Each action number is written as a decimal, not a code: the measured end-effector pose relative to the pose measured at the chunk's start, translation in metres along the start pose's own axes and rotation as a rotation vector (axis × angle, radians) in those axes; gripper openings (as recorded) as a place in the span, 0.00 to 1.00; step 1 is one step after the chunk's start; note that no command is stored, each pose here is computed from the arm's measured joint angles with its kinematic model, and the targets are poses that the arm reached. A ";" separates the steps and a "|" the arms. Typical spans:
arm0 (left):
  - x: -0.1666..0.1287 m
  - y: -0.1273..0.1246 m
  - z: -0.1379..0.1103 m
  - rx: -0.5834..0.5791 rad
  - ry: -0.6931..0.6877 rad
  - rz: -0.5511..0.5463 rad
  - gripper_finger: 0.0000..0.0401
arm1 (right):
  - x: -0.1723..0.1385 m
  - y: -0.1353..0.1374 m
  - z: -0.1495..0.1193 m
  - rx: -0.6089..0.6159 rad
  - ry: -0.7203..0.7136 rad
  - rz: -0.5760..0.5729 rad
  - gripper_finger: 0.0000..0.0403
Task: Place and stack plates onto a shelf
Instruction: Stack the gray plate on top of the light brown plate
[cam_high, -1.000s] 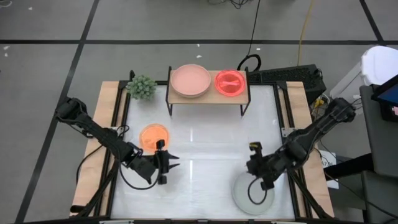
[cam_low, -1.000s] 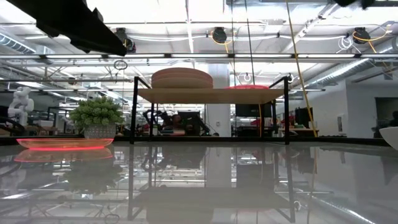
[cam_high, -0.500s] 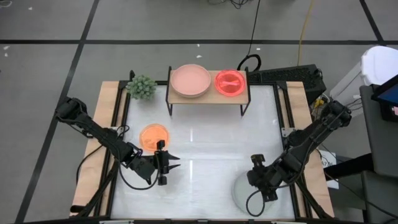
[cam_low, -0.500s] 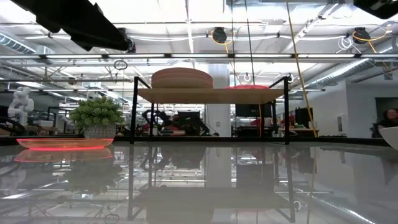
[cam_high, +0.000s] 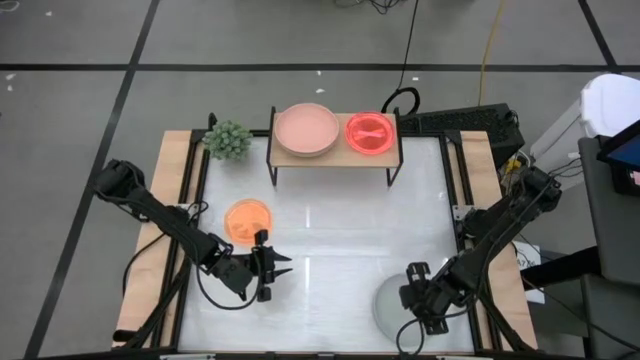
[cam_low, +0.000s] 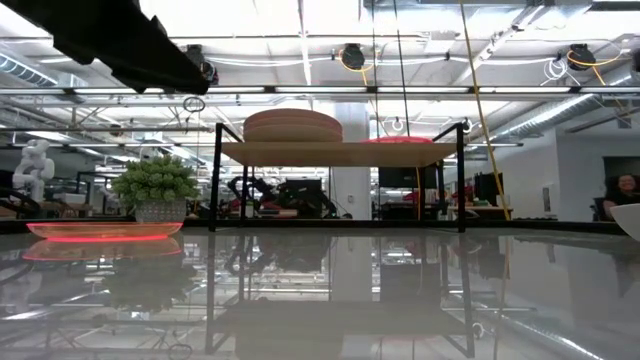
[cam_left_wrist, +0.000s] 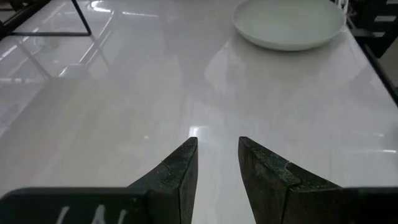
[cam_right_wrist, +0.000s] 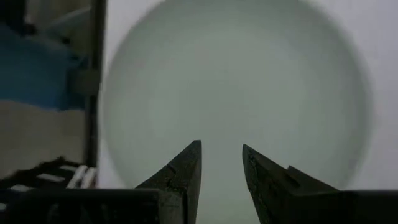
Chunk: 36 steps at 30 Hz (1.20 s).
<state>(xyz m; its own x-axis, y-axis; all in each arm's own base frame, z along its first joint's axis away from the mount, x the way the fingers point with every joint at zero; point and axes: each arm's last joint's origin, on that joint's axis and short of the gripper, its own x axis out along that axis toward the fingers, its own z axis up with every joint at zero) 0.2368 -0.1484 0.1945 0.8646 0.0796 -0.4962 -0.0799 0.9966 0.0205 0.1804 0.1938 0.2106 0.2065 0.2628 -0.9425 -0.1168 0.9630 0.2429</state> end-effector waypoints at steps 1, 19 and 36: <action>0.001 0.000 0.000 0.000 0.000 0.000 0.30 | 0.002 0.001 -0.001 0.013 -0.007 0.013 0.25; 0.007 0.006 0.001 -0.015 0.000 0.028 0.30 | 0.026 0.054 -0.037 0.046 -0.072 0.145 0.24; 0.008 0.009 0.002 -0.021 0.000 0.038 0.30 | 0.057 0.066 -0.057 -0.058 -0.015 0.067 0.25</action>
<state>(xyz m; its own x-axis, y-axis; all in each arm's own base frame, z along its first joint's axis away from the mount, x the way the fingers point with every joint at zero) 0.2443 -0.1392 0.1922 0.8605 0.1175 -0.4957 -0.1230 0.9922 0.0216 0.1286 0.2693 0.1603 0.2105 0.3279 -0.9210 -0.1867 0.9382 0.2914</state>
